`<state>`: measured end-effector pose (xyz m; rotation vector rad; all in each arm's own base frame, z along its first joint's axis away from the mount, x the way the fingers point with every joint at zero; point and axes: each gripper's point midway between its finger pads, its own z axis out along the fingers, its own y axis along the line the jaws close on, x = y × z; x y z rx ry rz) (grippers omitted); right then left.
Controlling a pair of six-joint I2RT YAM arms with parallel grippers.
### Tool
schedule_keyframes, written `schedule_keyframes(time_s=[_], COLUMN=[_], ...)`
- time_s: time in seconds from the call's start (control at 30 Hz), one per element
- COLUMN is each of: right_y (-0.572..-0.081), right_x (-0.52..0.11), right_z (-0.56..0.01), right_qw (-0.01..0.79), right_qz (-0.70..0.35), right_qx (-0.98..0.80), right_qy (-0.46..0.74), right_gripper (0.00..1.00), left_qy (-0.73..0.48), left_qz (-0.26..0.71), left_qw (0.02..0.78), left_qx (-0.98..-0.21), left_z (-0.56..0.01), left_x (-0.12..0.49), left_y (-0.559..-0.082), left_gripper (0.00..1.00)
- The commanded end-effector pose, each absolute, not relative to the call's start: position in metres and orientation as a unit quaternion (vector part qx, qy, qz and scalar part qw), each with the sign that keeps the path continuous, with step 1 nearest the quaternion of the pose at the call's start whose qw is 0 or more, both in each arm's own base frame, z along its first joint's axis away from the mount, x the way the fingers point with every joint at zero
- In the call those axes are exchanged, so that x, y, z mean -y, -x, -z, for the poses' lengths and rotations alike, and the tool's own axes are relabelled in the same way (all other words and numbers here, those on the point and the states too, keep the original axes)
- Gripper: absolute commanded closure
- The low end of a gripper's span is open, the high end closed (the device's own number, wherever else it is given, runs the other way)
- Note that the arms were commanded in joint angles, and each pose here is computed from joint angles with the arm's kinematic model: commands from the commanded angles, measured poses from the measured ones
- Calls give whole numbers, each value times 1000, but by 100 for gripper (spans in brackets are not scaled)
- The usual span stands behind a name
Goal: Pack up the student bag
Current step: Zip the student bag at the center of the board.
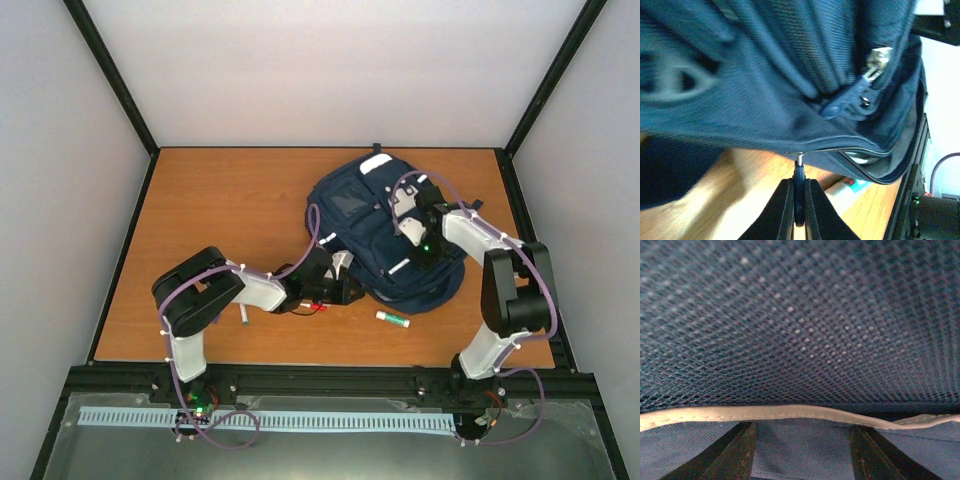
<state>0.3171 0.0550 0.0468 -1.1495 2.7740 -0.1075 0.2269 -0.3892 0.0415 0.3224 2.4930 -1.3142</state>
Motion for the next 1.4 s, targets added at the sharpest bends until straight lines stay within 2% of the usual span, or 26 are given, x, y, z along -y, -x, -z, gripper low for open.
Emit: schedule_keyframes(time_s=[0.0,0.23,0.4,0.57,0.7,0.77,0.87,0.93,1.1,1.37], right_y=[-364,-374,-367,-332,-290,-273,-257,-247,-231,-216], right_x=[-95,-95,-79,-74,-76,-73,-68,-70,-84,-105], right_z=[-48,-78,-127,-168,-160,-149,-138,-130,-117,-107], right_qw=[138,167,211,242,218,197,177,168,148,136], right_qz=[-7,-9,2,6,-20,-22,-19,-31,-85,-133], right_qx=[-920,-918,-916,-904,-898,-896,-894,-891,-886,-878], right_qy=[368,359,343,351,382,397,411,421,431,439], right_gripper=[48,47,43,42,44,45,49,51,59,68], left_qy=[-146,-180,-165,-173,-177,-179,-176,-173,-175,-181], left_qz=[501,519,517,505,497,498,501,504,507,457], left_qw=[153,143,132,126,121,115,108,110,127,149], left_qx=[-839,-823,-829,-836,-841,-840,-841,-839,-835,-858], left_z=[-70,-86,-77,-74,-68,-64,-60,-63,-79,-90], left_x=[426,465,471,467,464,467,472,474,467,422], left_y=[-220,-208,-213,-210,-207,-207,-208,-210,-209,-196], left_gripper=[94,93,90,85,83,77,60,52,43,37])
